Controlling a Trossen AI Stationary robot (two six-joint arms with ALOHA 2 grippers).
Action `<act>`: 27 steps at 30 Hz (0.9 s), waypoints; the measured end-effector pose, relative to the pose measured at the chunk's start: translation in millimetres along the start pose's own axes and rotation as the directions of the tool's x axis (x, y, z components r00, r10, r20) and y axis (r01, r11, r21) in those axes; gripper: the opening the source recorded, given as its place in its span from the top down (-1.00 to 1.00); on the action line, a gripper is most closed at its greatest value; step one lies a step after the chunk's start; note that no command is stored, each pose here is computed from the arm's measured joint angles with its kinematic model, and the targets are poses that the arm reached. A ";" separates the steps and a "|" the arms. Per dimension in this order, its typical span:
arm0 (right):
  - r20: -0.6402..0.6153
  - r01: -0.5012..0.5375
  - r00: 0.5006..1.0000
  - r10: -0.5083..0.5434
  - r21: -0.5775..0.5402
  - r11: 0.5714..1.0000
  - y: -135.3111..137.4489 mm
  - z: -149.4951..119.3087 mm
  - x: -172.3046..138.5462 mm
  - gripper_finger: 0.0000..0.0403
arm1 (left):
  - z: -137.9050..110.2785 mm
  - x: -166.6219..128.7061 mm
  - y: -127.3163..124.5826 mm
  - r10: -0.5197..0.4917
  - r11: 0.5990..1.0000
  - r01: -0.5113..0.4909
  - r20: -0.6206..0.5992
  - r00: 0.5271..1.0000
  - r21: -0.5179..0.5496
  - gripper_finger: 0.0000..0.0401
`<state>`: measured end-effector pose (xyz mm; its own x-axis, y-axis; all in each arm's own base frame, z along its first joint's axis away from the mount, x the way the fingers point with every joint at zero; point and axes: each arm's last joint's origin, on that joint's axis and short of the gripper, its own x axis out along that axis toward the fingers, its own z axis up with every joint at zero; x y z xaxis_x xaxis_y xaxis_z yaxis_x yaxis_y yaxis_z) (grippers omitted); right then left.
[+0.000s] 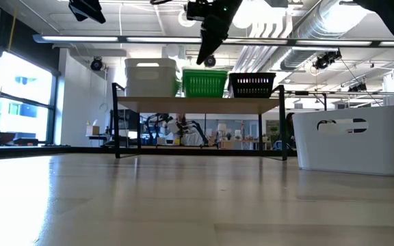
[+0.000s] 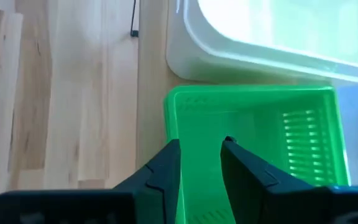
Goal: Stack baskets on shelf by color
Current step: Stack the green bin on top of the green bin, then stack the black bin on top of the black bin
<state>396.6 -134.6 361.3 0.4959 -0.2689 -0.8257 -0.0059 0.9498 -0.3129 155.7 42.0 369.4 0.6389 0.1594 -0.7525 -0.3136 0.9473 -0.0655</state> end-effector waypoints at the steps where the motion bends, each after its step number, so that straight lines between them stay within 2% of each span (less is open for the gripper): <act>1: 0.003 0.003 1.000 -0.003 0.002 1.000 -0.2 0.3 0.0 0.49 | 0.0 0.0 0.0 0.000 1.000 0.000 0.000 1.000 0.000 0.21; 7: -0.022 0.038 0.999 -0.037 0.047 0.998 0.1 -1.1 -2.9 0.49 | -0.4 0.0 0.0 0.000 1.000 0.000 -0.004 1.000 -0.008 0.21; 11: -0.024 0.036 0.999 -0.034 0.122 0.992 0.2 -2.0 -20.5 0.49 | -2.1 0.0 0.1 0.001 0.998 -0.002 -0.021 1.000 -0.067 0.21; 17: -0.018 -0.065 0.997 0.071 0.236 0.970 4.4 -7.8 -39.7 0.54 | -8.7 -0.3 -3.0 -0.007 0.985 -0.009 -0.088 0.996 -0.175 0.21; 27: -0.151 -0.104 0.977 0.150 0.276 0.956 33.6 -11.9 -45.8 0.61 | -26.4 6.0 -41.6 -0.119 0.981 0.088 -0.179 0.977 -0.170 0.21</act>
<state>363.3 -92.3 383.0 0.3526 -0.1444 -0.9246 0.1819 0.9797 -0.0836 154.0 -3.9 350.3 0.5354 -0.0068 -0.8446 -0.3708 0.8966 -0.2423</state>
